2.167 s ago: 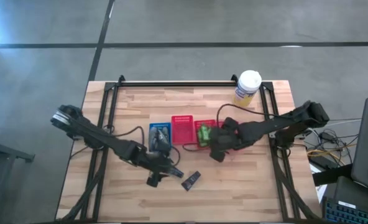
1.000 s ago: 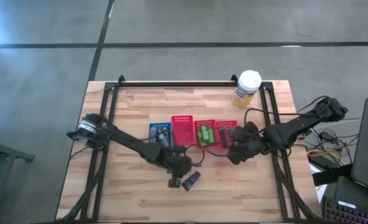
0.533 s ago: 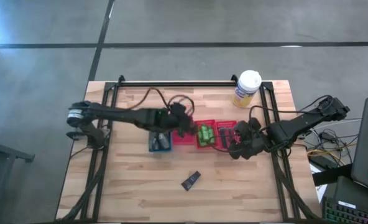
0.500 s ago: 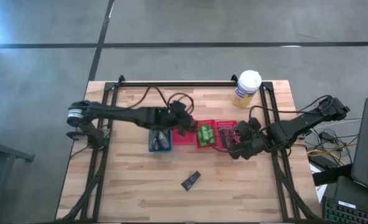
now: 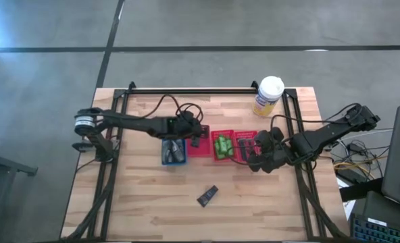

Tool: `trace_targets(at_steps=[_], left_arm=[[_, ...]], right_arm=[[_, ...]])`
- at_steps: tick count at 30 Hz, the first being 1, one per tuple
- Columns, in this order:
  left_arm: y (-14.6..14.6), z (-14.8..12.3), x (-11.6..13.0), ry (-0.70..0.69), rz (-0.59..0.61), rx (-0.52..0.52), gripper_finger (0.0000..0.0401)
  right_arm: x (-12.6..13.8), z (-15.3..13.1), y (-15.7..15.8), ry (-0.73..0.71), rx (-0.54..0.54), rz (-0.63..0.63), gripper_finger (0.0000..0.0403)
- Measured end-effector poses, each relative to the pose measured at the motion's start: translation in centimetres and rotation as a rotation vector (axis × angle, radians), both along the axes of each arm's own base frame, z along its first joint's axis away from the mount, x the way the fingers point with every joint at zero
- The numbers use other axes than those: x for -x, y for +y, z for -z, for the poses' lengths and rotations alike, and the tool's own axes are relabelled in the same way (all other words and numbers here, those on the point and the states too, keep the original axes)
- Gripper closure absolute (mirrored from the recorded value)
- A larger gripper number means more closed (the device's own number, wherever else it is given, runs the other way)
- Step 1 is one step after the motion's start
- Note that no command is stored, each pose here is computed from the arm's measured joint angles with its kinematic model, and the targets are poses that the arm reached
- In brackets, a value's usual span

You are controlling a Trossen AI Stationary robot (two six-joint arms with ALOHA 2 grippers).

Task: Pick & Place Travel size toiletries
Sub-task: Put the blue shave cream into the left red bin

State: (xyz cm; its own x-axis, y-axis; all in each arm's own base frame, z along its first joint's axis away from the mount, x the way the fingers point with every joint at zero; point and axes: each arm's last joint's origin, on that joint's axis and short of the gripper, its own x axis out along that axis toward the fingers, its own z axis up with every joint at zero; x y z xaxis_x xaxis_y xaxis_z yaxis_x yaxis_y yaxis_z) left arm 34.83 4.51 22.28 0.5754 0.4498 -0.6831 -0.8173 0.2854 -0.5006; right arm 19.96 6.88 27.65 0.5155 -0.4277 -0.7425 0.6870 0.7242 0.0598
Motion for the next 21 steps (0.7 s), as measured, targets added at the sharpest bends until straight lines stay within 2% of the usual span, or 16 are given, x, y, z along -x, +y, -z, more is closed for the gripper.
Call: trace_targets(at_steps=[4,9,11,15,17,21], left_arm=[[0.0,1.3,0.6,0.032,-0.004,-0.032,0.0228],[-0.3,1.2,0.6,0.045,0.049,-0.036,0.0210],[-1.1,0.0,0.0,0.028,0.178,-0.087,0.0205],[-5.2,-3.7,-1.1,-0.026,0.583,-0.257,0.0204],[-7.5,-4.4,-1.2,0.017,0.662,-0.271,0.0205],[-11.1,-4.4,-1.3,0.148,0.647,-0.273,0.0204]], right_arm=[[0.0,0.0,0.0,-0.005,0.010,0.005,0.0086],[0.0,0.0,0.0,-0.011,0.002,0.014,0.0077],[0.0,0.0,0.0,-0.009,-0.003,0.013,0.0074],[0.0,0.0,0.0,0.004,-0.010,-0.004,0.0069],[0.0,0.0,0.0,0.009,-0.007,-0.011,0.0067],[0.0,0.0,0.0,0.019,0.002,-0.027,0.0063]])
